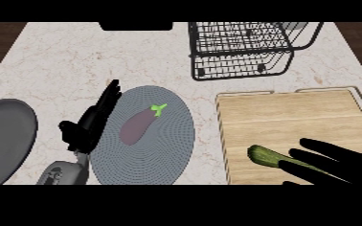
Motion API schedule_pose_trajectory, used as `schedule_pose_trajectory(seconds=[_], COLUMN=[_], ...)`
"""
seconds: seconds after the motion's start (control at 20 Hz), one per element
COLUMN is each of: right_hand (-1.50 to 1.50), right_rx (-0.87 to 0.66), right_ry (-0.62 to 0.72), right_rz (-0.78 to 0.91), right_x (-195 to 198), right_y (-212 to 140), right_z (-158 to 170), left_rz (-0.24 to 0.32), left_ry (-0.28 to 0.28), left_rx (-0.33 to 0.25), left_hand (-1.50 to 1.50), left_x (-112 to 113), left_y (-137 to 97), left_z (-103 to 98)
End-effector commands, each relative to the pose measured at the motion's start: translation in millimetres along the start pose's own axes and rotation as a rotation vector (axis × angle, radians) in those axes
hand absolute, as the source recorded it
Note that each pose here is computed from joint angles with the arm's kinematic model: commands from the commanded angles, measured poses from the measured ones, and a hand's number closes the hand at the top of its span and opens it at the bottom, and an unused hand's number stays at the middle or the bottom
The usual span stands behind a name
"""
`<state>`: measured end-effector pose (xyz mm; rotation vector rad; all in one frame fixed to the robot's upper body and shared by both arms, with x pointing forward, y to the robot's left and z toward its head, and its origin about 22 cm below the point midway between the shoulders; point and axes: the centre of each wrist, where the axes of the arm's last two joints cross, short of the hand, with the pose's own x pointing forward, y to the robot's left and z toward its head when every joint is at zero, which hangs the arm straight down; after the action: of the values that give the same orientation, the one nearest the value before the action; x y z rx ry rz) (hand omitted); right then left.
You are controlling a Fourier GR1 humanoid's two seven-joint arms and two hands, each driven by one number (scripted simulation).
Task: Pick the squash from the tray and place it in the tiered basket
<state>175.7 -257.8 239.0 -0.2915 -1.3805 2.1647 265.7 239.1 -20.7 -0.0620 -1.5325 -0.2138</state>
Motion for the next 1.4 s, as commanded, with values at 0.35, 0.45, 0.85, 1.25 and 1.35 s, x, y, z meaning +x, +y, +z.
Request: schedule_pose_trajectory(seconds=[0.35,0.45,0.85,1.25,1.35], right_hand=[-1.5,-1.5,-1.5,-1.5,-1.5], right_rx=[0.047,0.058,0.067,0.079,0.106], right_ry=[0.155,0.147,0.202,0.203,0.203], right_rz=[0.047,0.023,0.004,-0.004,0.007], right_x=[0.1,-7.0,-45.3,-54.1,-67.0], right_y=[49.5,71.4,97.3,101.5,101.8], right_z=[-38.4,-45.2,-65.4,-68.5,-96.0], left_rz=[0.008,0.011,0.011,0.005,-0.023], left_ry=[-0.004,-0.007,0.004,0.0,-0.008], left_rx=[-0.019,-0.013,-0.014,-0.019,-0.017], left_hand=[0.0,0.0,0.0,0.0,0.0], left_x=[-1.8,6.5,7.0,12.1,-2.2], left_y=[-8.4,-1.7,-4.2,0.0,-13.5], left_z=[-3.8,3.3,-4.6,3.2,-19.7])
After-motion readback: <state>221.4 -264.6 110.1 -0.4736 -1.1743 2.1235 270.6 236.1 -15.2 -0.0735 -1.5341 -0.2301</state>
